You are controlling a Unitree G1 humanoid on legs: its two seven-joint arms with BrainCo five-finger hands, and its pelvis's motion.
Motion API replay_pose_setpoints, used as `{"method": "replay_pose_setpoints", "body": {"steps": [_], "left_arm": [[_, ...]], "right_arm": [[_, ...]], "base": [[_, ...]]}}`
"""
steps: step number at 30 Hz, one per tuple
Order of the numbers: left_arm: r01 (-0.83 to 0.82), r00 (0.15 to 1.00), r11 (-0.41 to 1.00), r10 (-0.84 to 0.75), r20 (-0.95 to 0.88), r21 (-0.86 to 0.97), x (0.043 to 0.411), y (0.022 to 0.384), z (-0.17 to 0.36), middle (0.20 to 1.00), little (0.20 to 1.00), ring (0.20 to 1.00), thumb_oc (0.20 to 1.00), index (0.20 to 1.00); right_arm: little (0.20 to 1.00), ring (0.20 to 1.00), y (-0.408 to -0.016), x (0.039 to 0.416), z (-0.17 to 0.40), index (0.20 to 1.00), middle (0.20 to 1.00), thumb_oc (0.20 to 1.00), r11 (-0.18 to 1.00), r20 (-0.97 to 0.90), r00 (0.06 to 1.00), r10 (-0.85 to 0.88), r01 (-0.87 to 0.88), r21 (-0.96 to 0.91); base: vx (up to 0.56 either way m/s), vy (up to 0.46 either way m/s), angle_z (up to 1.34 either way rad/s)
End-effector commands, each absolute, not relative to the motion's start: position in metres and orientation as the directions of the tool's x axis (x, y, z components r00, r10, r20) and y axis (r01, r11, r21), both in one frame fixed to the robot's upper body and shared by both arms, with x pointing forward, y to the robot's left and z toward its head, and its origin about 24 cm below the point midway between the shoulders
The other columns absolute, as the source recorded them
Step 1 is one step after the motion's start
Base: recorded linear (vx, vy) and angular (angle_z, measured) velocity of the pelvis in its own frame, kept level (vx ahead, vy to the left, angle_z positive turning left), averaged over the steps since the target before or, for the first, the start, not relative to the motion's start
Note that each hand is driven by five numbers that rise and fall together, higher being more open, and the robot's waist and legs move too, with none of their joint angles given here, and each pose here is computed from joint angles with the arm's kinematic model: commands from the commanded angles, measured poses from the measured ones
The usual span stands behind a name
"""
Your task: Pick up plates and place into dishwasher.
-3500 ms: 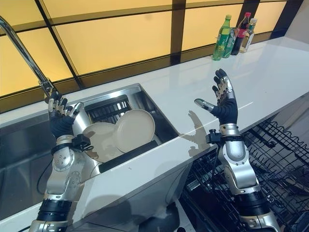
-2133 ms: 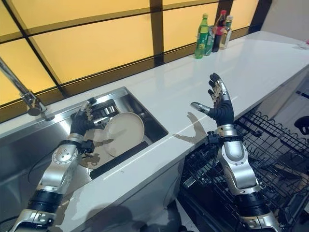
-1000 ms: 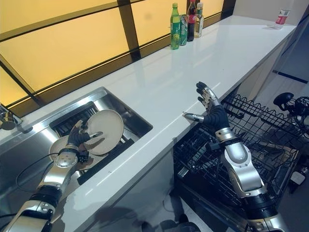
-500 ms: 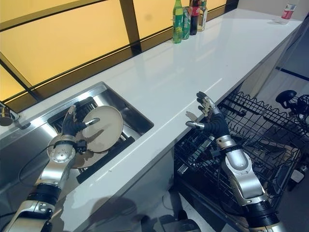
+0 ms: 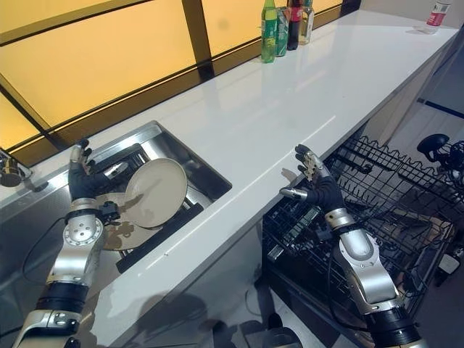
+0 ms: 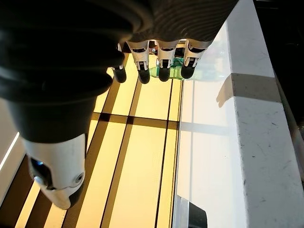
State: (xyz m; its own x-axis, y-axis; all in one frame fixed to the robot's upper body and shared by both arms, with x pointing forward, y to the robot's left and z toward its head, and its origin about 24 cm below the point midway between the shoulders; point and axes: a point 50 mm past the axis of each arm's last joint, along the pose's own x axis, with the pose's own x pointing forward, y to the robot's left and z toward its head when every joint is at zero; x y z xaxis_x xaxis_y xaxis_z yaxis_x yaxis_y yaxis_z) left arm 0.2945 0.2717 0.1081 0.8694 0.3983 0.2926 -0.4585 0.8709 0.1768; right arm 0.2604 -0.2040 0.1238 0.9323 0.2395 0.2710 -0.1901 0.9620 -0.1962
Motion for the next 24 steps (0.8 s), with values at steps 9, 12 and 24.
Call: {"method": "replay_pose_setpoints", "body": {"steps": [9,12,24], "left_arm": [[-0.504,0.864,0.789,0.448,0.232,0.351,0.308,0.287,0.088,1.000,1.000,1.000,1.000,1.000],[-0.495,0.868,0.791,0.430,0.250,0.358,0.324,0.286,0.103,1.000,1.000,1.000,1.000,1.000],[-0.528,0.842,0.782,0.431,0.324,0.332,0.358,0.283,0.157,1.000,1.000,1.000,1.000,1.000]], "right_arm": [[1.000,1.000,-0.204,0.263,0.149,1.000,1.000,1.000,0.949,0.346,0.893,0.288,-0.219,-0.225],[1.000,1.000,-0.197,0.271,0.164,1.000,1.000,1.000,0.945,0.389,0.870,0.303,-0.220,-0.243],[1.000,1.000,-0.177,0.285,0.197,1.000,1.000,1.000,0.940,0.513,0.796,0.321,-0.200,-0.277]], "base": [[-0.01,0.055,-0.02],[-0.28,0.053,-0.06],[-0.16,0.031,-0.07]]}}
